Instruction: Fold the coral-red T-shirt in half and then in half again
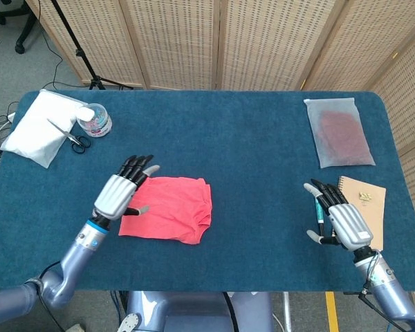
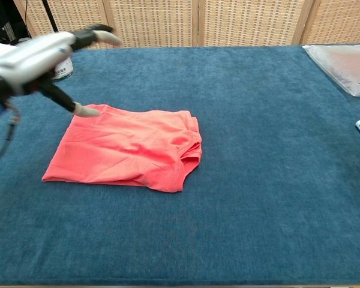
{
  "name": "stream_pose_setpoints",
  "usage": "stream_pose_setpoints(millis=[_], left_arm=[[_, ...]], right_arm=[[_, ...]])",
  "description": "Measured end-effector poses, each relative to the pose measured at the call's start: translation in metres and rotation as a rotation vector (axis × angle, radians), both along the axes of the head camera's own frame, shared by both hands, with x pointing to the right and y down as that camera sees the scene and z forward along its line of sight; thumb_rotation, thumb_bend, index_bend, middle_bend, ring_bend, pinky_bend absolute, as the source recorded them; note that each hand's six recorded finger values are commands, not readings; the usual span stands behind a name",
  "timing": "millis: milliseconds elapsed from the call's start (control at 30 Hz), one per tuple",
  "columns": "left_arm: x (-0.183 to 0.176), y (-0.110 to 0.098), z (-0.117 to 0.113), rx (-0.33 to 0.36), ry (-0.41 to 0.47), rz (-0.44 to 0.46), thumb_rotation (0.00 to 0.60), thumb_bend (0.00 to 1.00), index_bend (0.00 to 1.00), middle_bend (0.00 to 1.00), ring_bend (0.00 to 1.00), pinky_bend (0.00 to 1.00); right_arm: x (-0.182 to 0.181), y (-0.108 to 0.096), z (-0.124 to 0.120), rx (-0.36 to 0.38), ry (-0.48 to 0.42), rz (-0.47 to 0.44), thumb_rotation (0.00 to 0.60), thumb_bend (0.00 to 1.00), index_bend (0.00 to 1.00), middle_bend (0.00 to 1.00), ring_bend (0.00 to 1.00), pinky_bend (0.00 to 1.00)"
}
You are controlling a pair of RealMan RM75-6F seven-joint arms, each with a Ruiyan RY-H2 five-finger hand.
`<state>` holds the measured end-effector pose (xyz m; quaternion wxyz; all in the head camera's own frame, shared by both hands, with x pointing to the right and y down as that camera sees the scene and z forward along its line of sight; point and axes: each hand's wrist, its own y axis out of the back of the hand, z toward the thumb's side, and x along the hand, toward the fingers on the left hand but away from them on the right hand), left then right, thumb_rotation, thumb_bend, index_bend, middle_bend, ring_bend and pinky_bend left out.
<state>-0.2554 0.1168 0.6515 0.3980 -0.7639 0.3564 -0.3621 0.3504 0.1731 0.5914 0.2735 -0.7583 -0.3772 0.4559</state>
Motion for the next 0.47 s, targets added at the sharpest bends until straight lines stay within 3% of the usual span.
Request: stream_pose_setpoints(millis=[200, 333, 467], left_arm=[[-0.088, 0.002, -0.029, 0.031, -0.091, -0.171, 0.6, 0.0, 0.0, 0.0, 0.0, 0.0], [-0.14, 0.02, -0.05, 0.046, -0.147, -0.316, 0.6, 0.0, 0.0, 0.0, 0.0, 0.0], [-0.171, 0.042, -0.069, 0.048, -0.198, -0.43, 0.6, 0.0, 0.0, 0.0, 0.0, 0.0]], right_arm=[[-0.001, 0.0, -0.003, 0.022, 0.007, -0.012, 0.6, 0.06, 0.0, 0.0, 0.0, 0.0], [0.0, -0.002, -0.006, 0.072, 0.046, -0.023, 0.6, 0.05, 0.0, 0.0, 0.0, 0.0], [0.003, -0.006, -0.012, 0.169, 0.129, -0.03, 0.6, 0.05, 0.0, 0.0, 0.0, 0.0]])
